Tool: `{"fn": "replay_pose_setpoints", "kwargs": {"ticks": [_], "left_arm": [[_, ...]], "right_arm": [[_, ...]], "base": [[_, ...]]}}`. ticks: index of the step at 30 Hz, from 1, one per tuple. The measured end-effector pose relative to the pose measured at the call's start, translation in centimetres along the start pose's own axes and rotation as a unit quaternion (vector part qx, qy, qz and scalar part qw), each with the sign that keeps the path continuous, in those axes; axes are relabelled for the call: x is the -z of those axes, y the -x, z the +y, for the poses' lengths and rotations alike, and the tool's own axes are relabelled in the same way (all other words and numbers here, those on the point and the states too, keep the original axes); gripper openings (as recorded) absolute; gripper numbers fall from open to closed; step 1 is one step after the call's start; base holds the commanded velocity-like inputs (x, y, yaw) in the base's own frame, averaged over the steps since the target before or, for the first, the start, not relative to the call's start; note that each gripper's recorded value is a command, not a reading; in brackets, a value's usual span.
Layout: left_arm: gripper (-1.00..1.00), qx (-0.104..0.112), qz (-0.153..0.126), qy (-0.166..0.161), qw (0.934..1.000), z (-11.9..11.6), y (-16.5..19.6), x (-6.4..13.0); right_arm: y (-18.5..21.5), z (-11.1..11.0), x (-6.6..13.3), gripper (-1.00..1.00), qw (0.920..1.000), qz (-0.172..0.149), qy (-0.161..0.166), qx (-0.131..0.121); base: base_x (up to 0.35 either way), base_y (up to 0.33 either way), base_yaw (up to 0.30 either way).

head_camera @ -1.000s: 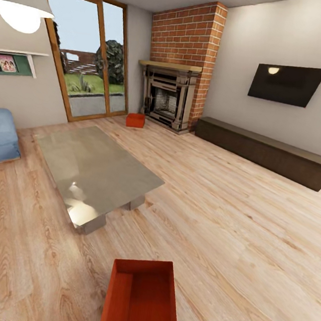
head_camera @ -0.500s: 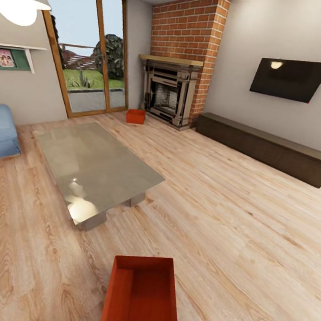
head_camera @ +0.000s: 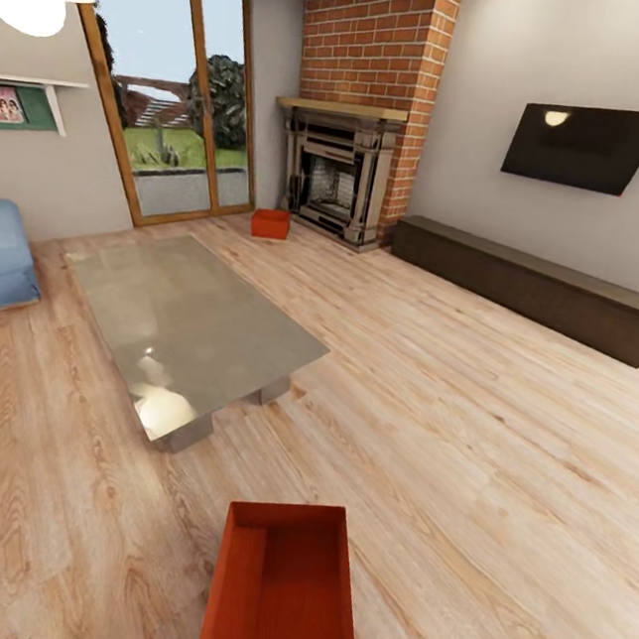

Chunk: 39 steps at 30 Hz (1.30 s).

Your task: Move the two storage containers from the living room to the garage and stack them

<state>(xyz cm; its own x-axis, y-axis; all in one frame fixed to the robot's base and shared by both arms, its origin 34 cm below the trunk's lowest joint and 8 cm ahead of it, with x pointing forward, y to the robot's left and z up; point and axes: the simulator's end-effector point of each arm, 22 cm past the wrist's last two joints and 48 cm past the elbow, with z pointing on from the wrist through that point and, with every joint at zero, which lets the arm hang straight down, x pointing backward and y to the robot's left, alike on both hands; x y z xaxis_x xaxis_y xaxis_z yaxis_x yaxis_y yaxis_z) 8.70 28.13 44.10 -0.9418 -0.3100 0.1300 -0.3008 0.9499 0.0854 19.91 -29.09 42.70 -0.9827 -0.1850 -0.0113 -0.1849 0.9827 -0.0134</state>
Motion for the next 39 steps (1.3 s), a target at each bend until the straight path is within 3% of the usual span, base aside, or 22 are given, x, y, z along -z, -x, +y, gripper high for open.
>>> {"fn": "replay_pose_setpoints", "kwargs": {"ticks": [39], "left_arm": [[1.0,-0.001,0.03,0.01,0.9995,0.8,-2.3,0.0]], "right_arm": [[-2.5,0.5,-0.3,1.0,0.9995,0.031,0.006,0.0]], "base": [[0.0,0.0,0.0]]}}
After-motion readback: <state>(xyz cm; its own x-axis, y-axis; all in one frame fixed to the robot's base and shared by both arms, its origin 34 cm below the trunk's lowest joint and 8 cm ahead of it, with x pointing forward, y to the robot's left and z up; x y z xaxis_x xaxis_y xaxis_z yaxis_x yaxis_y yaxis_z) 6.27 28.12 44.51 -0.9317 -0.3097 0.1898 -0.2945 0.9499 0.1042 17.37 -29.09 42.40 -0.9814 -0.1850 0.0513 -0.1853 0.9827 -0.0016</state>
